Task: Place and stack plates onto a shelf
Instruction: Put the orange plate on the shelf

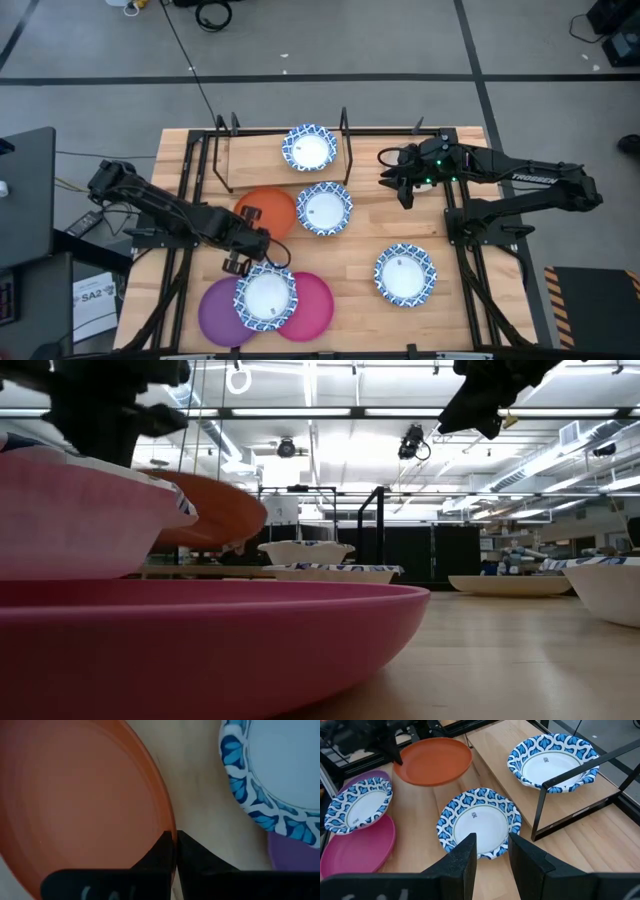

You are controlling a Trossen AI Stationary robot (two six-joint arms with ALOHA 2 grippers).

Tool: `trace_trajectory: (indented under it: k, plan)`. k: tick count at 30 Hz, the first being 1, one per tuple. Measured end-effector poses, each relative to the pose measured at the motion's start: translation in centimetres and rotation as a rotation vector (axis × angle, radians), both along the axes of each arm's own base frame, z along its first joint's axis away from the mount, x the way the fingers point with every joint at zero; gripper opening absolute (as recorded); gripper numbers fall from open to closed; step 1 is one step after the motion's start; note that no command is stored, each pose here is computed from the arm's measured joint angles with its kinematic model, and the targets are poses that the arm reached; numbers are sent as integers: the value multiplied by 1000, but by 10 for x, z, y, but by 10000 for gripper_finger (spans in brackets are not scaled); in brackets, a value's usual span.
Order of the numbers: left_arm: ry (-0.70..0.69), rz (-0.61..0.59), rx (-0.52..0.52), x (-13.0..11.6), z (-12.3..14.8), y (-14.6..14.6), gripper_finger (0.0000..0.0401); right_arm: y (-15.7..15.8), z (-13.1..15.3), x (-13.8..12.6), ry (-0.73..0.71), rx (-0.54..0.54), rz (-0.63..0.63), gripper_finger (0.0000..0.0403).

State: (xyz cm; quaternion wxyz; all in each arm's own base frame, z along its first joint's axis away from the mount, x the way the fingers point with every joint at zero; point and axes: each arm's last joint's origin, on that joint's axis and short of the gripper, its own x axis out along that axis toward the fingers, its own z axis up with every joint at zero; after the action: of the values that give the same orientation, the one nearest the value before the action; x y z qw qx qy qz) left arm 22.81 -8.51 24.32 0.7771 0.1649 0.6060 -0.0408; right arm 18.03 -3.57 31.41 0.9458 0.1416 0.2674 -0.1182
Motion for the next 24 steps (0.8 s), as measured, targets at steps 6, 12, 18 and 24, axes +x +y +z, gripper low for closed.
trace_trajectory:
  k: [6,12,18,24]
  plan:
    - [-25,25,89,2,14,4,16,0,0,0,0,0,0,117]
    - [-25,109,146,7,15,25,15,0,0,0,0,0,0,117]
    - [-12,189,192,12,16,55,15,0,0,0,0,0,0,117]
    - [11,277,204,14,16,87,15,0,0,0,0,0,1,117]
